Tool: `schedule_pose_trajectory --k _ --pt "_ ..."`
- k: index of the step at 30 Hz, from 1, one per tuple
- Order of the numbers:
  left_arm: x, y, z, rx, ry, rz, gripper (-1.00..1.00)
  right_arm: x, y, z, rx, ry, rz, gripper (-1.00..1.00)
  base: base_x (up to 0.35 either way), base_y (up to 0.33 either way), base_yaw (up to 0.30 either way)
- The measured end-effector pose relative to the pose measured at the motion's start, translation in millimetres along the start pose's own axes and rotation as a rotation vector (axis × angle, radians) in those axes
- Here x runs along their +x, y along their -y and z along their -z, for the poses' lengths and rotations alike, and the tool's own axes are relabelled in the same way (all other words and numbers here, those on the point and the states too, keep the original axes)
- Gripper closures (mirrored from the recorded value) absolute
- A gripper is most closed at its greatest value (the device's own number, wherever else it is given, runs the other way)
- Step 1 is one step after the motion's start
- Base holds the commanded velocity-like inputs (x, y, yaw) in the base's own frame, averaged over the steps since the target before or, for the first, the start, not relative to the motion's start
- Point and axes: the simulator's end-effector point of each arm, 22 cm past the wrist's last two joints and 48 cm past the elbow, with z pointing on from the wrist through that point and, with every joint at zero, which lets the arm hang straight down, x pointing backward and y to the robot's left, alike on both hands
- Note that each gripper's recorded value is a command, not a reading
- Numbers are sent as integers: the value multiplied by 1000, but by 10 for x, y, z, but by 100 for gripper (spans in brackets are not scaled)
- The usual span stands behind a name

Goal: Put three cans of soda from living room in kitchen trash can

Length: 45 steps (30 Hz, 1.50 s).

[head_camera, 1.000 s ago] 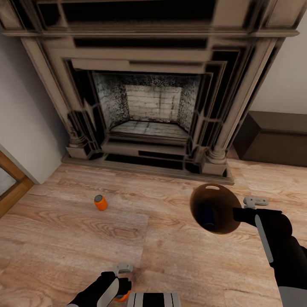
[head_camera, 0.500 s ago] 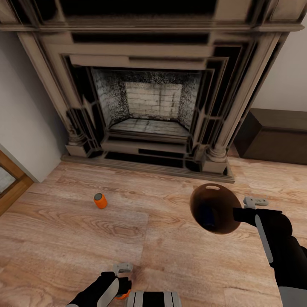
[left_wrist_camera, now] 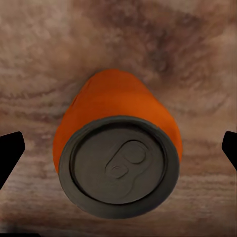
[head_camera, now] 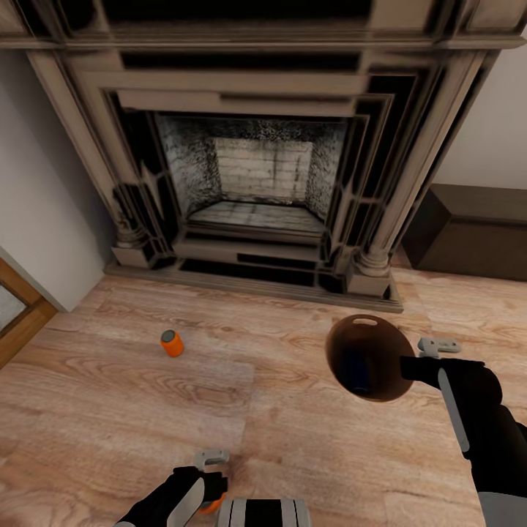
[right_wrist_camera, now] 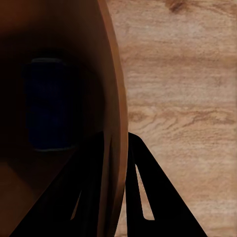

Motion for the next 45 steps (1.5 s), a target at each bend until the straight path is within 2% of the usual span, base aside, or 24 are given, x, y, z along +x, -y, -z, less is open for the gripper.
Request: schedule_pose_trajectory --k 4,12,16,24,30,43,44,45 --pt "15 24 -13 11 -3 1 -100 -77 7 64 5 28 6 100 0 0 0" --pt "14 32 -13 15 -3 1 -100 47 6 85 7 17 15 100 0 0 0" --pt "79 25 -65 14 -19 1 -100 131 -18 17 2 -1 17 100 0 0 0" --pt "79 27 -65 14 -20 2 -100 136 -23 21 1 -1 17 100 0 0 0" --pt "178 17 -141 13 -44 3 -100 235 -26 -83 7 -26 24 100 0 0 0" --pt "174 15 -141 14 -43 4 -100 233 -32 -82 4 -25 23 100 0 0 0" --pt "173 18 -141 15 -43 4 100 233 -34 -82 4 -25 22 100 0 0 0" --pt "172 20 -141 17 -42 3 100 233 -34 -82 3 -25 22 100 0 0 0"
